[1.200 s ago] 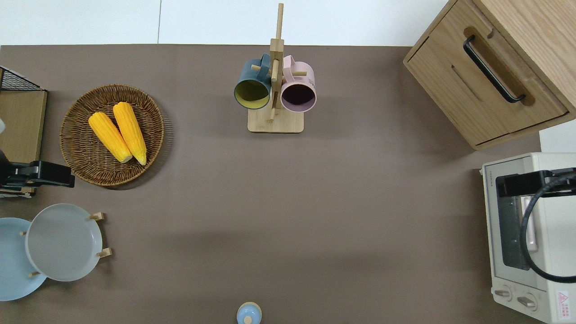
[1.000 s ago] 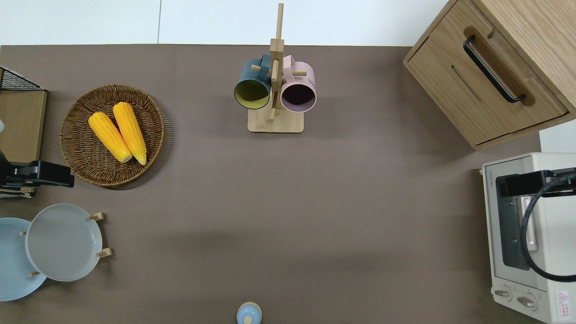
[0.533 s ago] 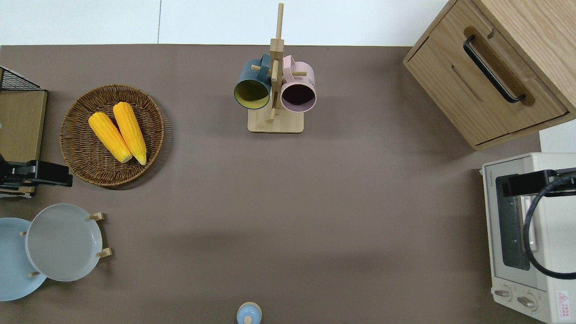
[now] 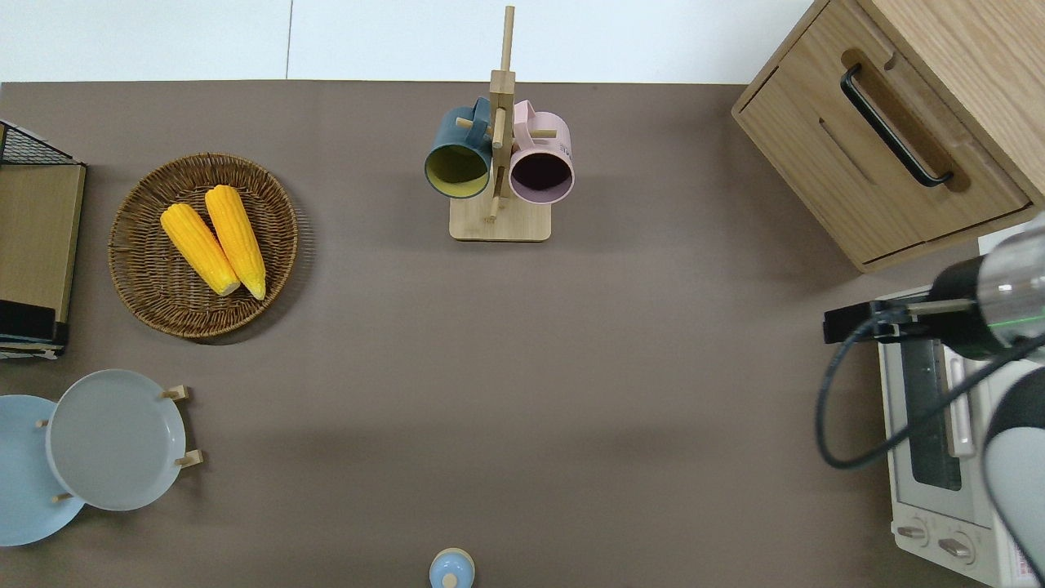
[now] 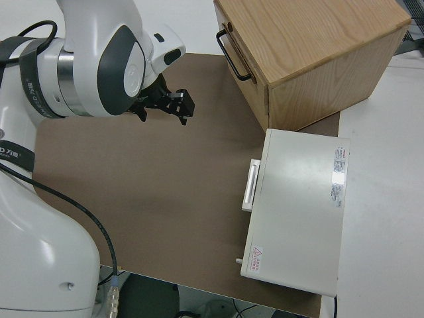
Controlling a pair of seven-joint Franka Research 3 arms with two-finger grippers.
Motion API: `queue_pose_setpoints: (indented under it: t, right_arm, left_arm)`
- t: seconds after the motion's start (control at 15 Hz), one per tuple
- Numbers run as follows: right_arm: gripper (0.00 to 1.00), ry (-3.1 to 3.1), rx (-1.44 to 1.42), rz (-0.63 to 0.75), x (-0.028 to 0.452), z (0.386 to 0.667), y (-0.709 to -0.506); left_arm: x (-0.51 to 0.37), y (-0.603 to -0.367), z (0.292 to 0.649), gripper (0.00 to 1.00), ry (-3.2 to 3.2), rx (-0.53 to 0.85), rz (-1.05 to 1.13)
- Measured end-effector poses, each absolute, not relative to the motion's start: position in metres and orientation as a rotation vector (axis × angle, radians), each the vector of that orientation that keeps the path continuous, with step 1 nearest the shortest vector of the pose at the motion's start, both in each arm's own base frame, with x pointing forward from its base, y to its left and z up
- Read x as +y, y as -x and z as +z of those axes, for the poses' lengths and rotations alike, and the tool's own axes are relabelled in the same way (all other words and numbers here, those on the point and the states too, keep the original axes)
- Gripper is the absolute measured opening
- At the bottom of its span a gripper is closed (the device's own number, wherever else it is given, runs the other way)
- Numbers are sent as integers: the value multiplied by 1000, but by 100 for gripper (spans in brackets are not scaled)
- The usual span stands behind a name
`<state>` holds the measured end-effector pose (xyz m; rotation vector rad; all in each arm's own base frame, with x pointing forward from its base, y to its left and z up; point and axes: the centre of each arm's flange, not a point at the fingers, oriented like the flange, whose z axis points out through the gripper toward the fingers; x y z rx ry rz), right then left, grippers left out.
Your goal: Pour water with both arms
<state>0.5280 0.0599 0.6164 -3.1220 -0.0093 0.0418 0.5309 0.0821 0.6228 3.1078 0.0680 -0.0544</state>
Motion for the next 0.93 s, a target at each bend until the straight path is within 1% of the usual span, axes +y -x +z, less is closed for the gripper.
queue_pose_setpoints:
  t: [0.07,0.13,0.47,0.67,0.8,0.93]
  right_arm:
    - [100,3124,-8,23,76,604,-530]
    - [100,3127,-11,6,102,587,-530]
    - [99,3108,2,-117,186,548,-523]
    - [99,3082,7,-176,204,538,-528]
    - [99,3057,7,-215,214,529,-535]
    - [99,3046,-11,-264,227,514,-545]
  left_arm:
    - [94,-529,623,99,-3106,75,-53]
    - [113,-525,623,99,-3103,85,-51]
    - [160,-514,621,99,-3129,71,-56]
    - [190,-508,621,99,-3136,46,-30]
    - [218,-500,620,99,-3140,28,-13]
    - [241,-492,618,99,-3144,8,0]
